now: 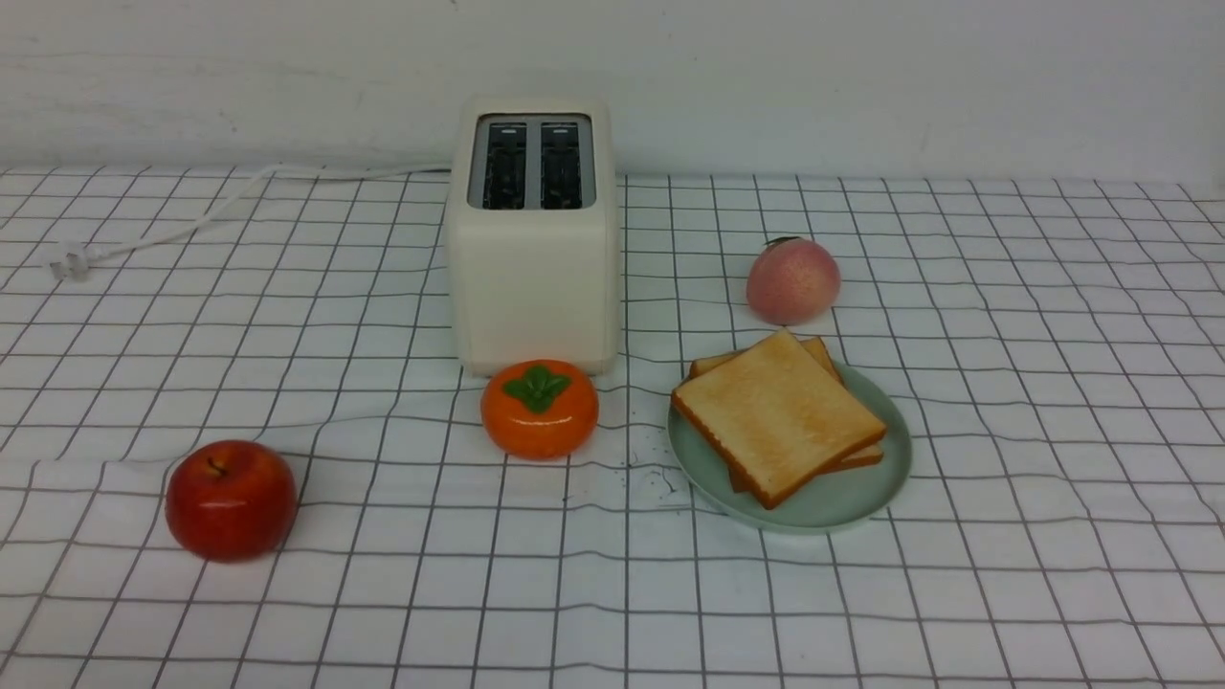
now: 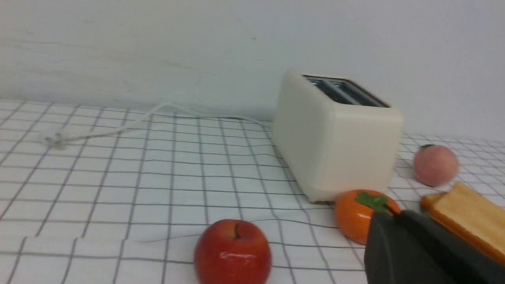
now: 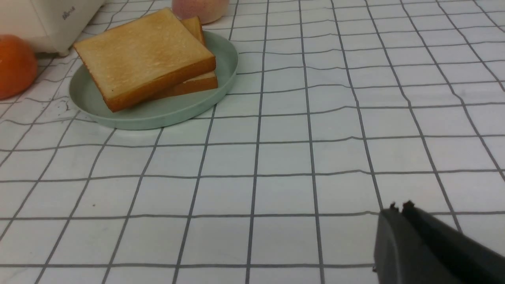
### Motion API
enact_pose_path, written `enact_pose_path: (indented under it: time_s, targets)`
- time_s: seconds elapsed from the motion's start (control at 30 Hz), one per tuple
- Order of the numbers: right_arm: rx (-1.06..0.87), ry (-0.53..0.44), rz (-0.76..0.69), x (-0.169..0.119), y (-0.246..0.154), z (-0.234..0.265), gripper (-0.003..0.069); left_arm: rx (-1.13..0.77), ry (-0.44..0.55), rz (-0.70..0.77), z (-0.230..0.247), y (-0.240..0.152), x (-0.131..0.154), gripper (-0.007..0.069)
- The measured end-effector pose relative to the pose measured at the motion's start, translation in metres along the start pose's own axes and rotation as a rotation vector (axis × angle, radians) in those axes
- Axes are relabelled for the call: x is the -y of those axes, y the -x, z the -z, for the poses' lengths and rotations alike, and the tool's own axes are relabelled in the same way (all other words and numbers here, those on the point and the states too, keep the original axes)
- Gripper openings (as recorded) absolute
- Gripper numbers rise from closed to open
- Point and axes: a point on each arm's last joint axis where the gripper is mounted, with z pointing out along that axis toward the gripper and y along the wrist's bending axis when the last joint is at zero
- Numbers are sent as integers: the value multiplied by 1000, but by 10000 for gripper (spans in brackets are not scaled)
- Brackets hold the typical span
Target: Take toasted bread from bread machine on white checkered table place on plate.
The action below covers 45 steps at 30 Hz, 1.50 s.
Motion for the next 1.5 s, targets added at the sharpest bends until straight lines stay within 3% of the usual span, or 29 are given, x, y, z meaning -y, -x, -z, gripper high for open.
enact_pose_path:
  time_s: [0.13, 0.43, 1.5]
  targets:
    - [0, 0, 0, 0, 0, 0, 2, -64, 77, 39, -6, -31, -9, -13]
    - [0, 0, 0, 0, 0, 0, 11, -312, 74, 15, -4, -64, -12, -13]
    - [0, 0, 1, 0, 0, 0, 45, -313, 84, -31, -4, -64, -14, -13]
